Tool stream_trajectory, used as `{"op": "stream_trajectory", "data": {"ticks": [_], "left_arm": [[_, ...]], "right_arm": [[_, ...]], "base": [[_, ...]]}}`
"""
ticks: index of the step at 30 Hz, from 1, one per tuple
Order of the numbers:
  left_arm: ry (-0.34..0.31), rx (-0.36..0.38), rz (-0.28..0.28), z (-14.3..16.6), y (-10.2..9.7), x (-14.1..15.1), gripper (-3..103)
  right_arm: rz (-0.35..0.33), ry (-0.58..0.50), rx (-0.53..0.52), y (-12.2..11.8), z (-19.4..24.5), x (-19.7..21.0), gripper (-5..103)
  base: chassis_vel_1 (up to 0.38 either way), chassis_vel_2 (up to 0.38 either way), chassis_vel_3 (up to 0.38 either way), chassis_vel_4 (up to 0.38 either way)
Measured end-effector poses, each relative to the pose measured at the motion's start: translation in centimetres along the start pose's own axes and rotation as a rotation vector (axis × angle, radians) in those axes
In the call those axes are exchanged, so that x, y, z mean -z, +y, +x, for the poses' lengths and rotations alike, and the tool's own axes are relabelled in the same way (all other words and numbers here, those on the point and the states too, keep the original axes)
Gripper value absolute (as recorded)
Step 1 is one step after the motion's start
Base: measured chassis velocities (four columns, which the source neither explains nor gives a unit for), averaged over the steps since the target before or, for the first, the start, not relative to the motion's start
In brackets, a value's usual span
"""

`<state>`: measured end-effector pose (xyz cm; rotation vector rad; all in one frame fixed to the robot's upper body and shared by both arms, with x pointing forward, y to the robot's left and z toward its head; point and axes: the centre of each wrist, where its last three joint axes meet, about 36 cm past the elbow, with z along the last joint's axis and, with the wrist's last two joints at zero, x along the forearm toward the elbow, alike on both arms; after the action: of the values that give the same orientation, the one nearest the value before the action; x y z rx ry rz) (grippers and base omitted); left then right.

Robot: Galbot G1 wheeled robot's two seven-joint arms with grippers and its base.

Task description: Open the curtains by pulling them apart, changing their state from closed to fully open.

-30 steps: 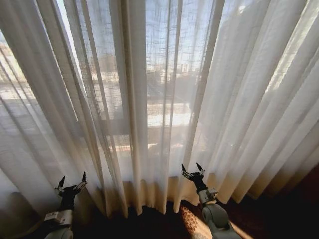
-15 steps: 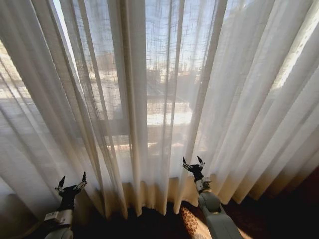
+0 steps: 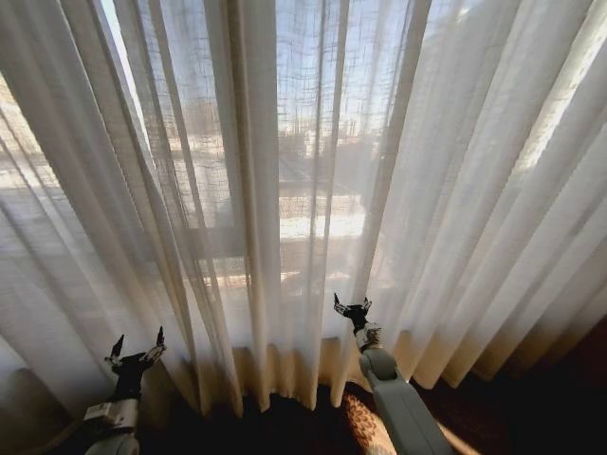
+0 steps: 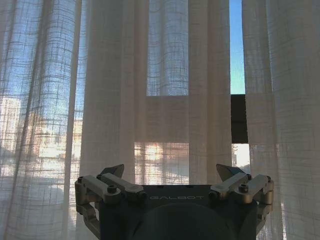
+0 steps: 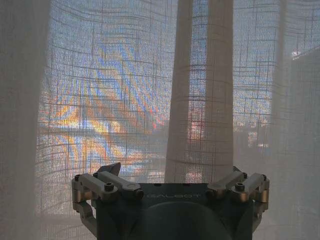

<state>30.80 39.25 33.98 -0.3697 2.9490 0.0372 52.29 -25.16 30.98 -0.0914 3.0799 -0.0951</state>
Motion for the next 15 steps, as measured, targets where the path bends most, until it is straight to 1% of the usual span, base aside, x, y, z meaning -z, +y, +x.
{"op": "stream_trajectory", "data": {"ticks": [1, 4, 5, 6, 7, 10, 11, 13, 14, 15], "left_arm": [[0.000, 0.000, 0.000, 0.00, 0.00, 0.00, 100], [0.000, 0.000, 0.000, 0.00, 0.00, 0.00, 100], [0.000, 0.000, 0.000, 0.00, 0.00, 0.00, 100], [0.000, 0.000, 0.000, 0.00, 0.00, 0.00, 100], [0.000, 0.000, 0.000, 0.00, 0.00, 0.00, 100], [0.000, 0.000, 0.000, 0.00, 0.00, 0.00, 100], [0.000, 0.000, 0.000, 0.00, 0.00, 0.00, 100], [0.000, 0.000, 0.000, 0.00, 0.00, 0.00, 100], [0.000, 0.000, 0.000, 0.00, 0.00, 0.00, 100], [0.000, 0.000, 0.000, 0.00, 0.00, 0.00, 100]], "right_arm": [[0.004, -0.001, 0.000, -0.22, -0.31, 0.08, 103], [0.014, -0.005, 0.000, -0.68, -0.52, 0.20, 89], [0.014, -0.005, 0.000, -0.68, -0.52, 0.20, 89], [0.016, -0.005, -0.001, -0.81, -0.52, 0.21, 84], [0.017, -0.006, -0.003, -0.93, -0.52, 0.24, 84], [0.019, -0.008, -0.003, -1.05, -0.35, 0.27, 68], [0.019, -0.008, -0.003, -1.05, -0.35, 0.27, 68], [0.018, -0.007, -0.001, -1.01, -0.14, 0.22, 57], [0.017, -0.006, 0.000, -0.98, -0.08, 0.19, 57], [0.016, -0.005, 0.000, -0.95, -0.05, 0.16, 51]], "base": [[0.000, 0.000, 0.000, 0.000], [0.000, 0.000, 0.000, 0.000], [0.000, 0.000, 0.000, 0.000], [0.000, 0.000, 0.000, 0.000], [0.000, 0.000, 0.000, 0.000], [0.000, 0.000, 0.000, 0.000], [0.000, 0.000, 0.000, 0.000], [0.000, 0.000, 0.000, 0.000], [0.000, 0.000, 0.000, 0.000], [0.000, 0.000, 0.000, 0.000]]}}
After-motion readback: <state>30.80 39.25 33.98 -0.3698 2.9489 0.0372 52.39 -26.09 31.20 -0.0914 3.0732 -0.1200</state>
